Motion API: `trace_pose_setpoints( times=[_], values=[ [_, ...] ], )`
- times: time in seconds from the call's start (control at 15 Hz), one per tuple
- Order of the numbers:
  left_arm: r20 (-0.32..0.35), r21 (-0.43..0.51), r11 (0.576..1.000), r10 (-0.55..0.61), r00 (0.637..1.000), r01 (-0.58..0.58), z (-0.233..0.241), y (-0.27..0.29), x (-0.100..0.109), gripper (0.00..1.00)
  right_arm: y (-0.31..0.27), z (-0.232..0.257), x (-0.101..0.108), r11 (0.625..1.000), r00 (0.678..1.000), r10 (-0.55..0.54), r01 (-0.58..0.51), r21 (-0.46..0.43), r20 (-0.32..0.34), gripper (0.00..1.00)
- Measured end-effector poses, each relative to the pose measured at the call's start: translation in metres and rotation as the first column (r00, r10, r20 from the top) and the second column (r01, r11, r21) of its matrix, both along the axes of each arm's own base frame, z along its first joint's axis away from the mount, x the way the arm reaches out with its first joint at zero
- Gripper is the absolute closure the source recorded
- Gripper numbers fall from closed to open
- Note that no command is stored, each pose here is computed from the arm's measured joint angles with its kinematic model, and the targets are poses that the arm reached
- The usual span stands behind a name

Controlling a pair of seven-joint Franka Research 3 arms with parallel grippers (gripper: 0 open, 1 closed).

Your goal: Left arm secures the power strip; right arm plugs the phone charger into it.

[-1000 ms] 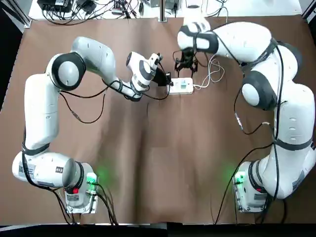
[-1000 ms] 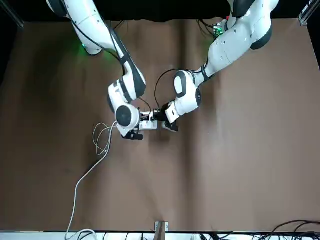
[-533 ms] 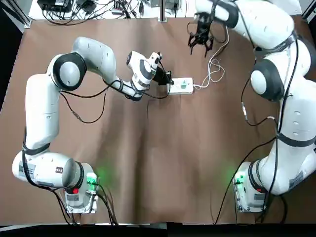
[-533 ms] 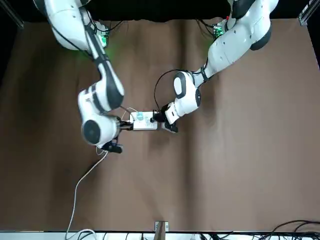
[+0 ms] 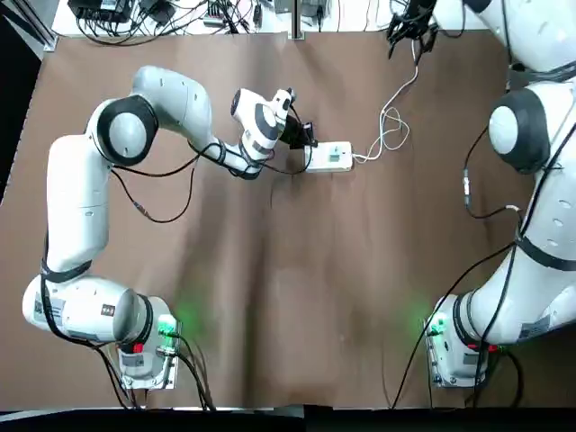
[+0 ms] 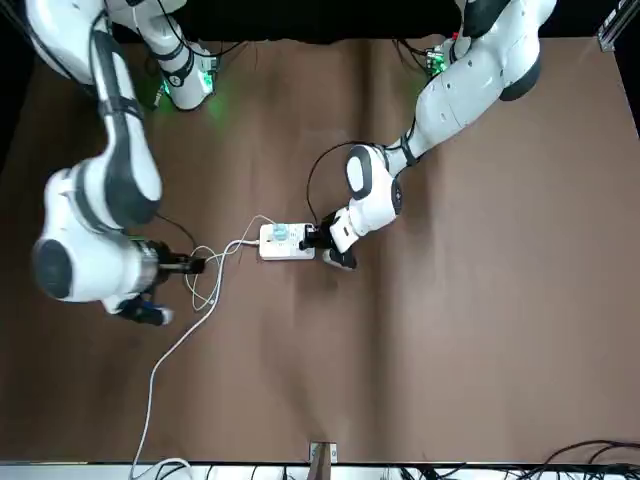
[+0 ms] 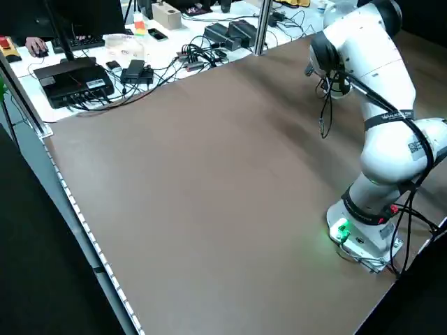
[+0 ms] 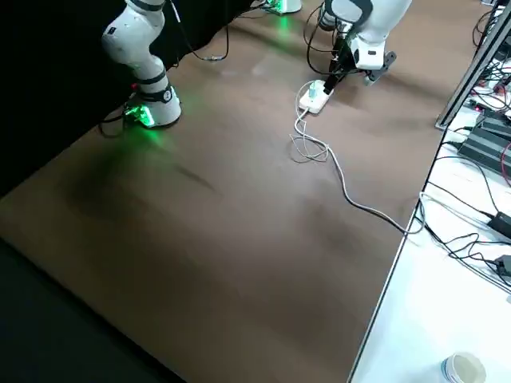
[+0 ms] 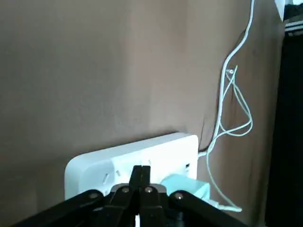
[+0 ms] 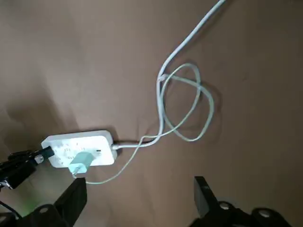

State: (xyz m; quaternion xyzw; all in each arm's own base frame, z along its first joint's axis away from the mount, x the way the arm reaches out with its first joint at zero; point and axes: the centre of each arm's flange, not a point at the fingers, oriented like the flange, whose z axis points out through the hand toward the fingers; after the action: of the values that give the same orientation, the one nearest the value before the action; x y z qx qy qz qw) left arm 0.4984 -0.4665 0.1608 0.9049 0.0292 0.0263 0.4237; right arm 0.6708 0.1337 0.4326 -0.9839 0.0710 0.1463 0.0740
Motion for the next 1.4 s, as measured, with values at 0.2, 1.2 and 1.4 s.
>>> trace_pose_setpoints(
  times=[0.2,1.2,1.4],
  values=[
    [-0.01,-0.013,0.999,0.036,0.999,-0.036,0.016,-0.001,0.006,0.99,-0.024,0.03,-0.002,0.999,0.999,0.005,-0.003,-0.035,0.048,0.0],
    [-0.093,-0.009,0.995,-0.099,0.991,0.098,0.081,0.084,0.078,0.99,-0.092,0.209,-0.063,0.998,0.966,0.025,-0.009,-0.065,0.256,0.0],
    [-0.107,0.08,0.983,-0.156,0.982,0.165,0.117,0.113,0.101,0.99,-0.099,0.226,-0.076,0.998,0.963,0.033,-0.016,-0.065,0.266,0.0]
  ],
)
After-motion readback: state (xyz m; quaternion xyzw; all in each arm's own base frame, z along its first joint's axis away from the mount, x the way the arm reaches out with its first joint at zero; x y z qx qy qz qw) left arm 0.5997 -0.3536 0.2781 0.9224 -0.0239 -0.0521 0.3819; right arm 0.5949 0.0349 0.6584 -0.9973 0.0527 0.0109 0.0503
